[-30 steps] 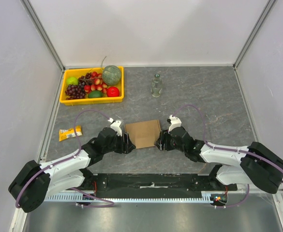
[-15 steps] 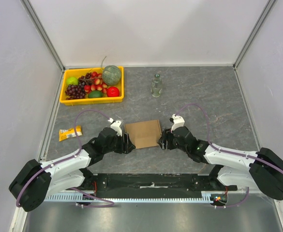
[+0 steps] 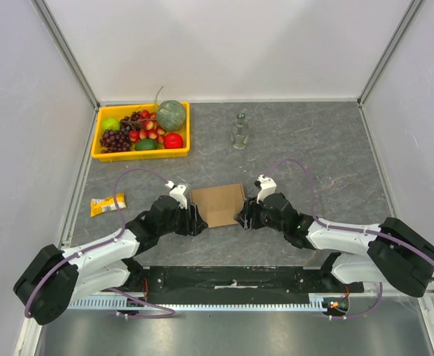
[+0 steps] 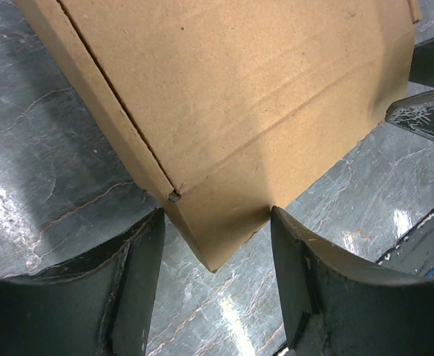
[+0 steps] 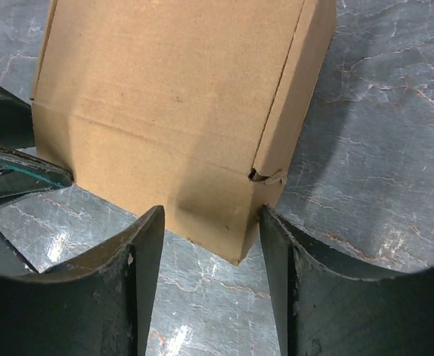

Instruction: Fold the paper box

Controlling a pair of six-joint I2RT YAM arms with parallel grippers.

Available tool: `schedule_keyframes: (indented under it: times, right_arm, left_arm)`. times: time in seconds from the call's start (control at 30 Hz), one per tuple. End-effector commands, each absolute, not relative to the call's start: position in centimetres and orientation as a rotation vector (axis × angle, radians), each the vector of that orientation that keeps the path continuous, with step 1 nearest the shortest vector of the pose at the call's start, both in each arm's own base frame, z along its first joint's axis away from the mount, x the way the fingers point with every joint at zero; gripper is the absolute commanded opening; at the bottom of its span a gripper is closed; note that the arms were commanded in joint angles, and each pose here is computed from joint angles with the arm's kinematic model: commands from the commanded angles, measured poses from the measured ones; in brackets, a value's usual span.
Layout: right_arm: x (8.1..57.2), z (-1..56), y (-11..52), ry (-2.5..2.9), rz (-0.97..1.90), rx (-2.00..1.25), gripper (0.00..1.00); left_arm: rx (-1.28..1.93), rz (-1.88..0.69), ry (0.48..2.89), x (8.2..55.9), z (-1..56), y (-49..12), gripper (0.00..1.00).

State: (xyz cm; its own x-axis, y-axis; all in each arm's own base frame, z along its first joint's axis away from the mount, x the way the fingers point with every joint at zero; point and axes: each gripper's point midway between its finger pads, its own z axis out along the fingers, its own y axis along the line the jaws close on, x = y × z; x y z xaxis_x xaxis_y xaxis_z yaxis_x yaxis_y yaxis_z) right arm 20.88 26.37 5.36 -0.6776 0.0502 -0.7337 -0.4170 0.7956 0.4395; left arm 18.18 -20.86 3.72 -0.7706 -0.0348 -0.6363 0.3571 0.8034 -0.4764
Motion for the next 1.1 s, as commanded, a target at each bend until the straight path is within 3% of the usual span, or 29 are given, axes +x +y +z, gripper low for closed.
schedule_keyframes:
  times: [0.0, 1.07]
  right_arm:
    - [21.3, 6.3, 27.1, 2.147, 0.805, -0.292, 0.6]
    - [22.1, 4.8, 26.2, 2.135, 0.806, -0.241, 0.45]
  left_arm:
    - [0.242, -0.853, 2.269, 19.1, 5.6, -22.4, 0.64]
    - [0.177, -0.722, 2.295, 19.2, 6.8, -20.0, 0.61]
